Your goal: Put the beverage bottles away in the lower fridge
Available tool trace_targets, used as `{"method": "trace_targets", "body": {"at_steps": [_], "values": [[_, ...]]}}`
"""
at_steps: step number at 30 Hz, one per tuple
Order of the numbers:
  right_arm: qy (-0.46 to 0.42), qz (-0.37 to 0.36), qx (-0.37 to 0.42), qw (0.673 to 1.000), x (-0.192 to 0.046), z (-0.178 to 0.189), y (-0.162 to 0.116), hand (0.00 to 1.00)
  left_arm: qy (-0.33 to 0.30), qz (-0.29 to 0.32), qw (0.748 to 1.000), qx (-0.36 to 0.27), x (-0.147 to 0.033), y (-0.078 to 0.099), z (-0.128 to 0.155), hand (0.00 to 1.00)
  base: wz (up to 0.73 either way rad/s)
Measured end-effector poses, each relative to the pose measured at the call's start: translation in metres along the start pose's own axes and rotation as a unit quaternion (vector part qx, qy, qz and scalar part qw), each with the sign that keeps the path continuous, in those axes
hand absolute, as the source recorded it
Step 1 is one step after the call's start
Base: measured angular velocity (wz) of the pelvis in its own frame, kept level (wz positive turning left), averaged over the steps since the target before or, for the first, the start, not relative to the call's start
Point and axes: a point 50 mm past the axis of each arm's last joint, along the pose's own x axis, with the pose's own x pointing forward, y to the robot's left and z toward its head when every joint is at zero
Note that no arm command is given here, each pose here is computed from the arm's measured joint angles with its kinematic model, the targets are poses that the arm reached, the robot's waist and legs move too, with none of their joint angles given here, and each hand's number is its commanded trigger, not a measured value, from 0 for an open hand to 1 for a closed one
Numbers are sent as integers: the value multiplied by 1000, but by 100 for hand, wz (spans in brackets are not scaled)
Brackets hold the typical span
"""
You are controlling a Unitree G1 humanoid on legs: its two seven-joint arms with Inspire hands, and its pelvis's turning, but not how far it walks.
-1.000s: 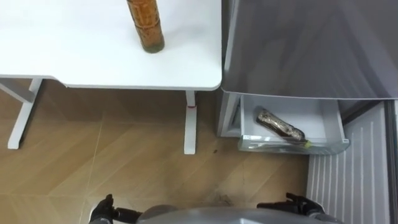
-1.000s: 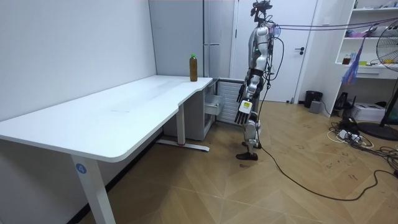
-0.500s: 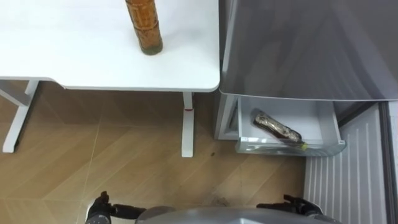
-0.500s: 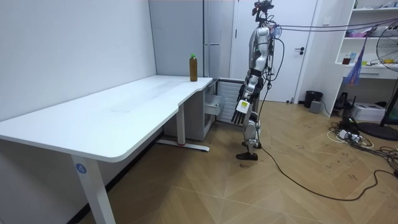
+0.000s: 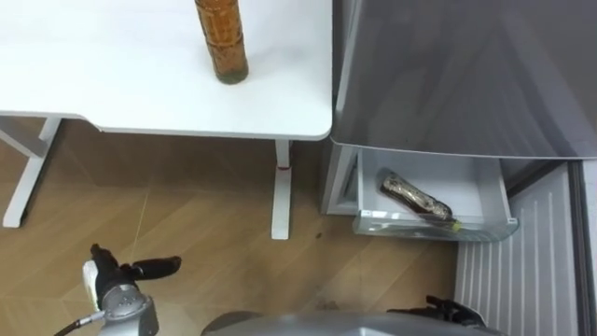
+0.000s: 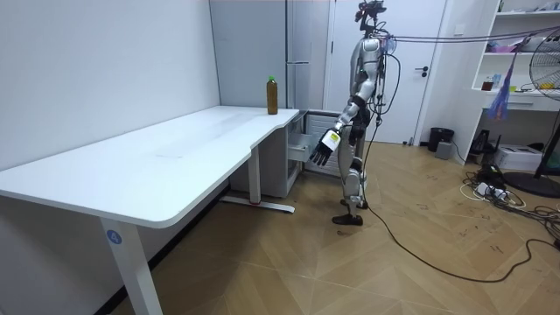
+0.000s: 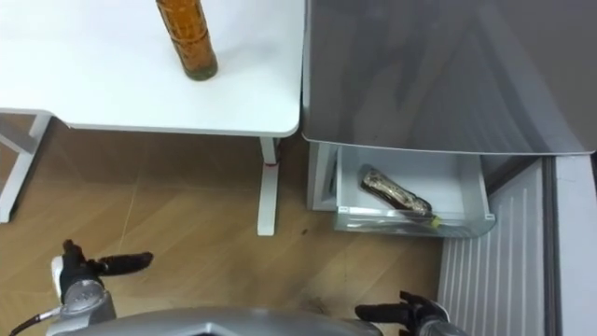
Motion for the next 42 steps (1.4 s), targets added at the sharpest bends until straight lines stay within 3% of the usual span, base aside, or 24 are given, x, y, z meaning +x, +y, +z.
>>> {"method": "trace_targets", "body": {"at_steps": [3, 13, 20, 30, 42], "values": [[-5, -3, -5, 1000, 0, 0, 0, 0, -48, 16, 998, -25, -1, -1, 22, 0, -2], [-12, -6, -3, 1000, -1, 0, 0, 0, -102, 47, 993, -48, -7, -1, 39, 0, -2], [-30, -16, 73, 997, -3, -8, -2, 0, -212, 70, 968, -112, -23, -2, 84, 0, 5], [-16, -8, 108, 994, -4, -20, -6, 0, -285, 56, 948, -130, -38, -5, 115, 0, -7], [-13, 4, 52, 999, -1, -6, 0, 0, -334, -3, 934, -124, -52, -17, 134, 0, -1]]}}
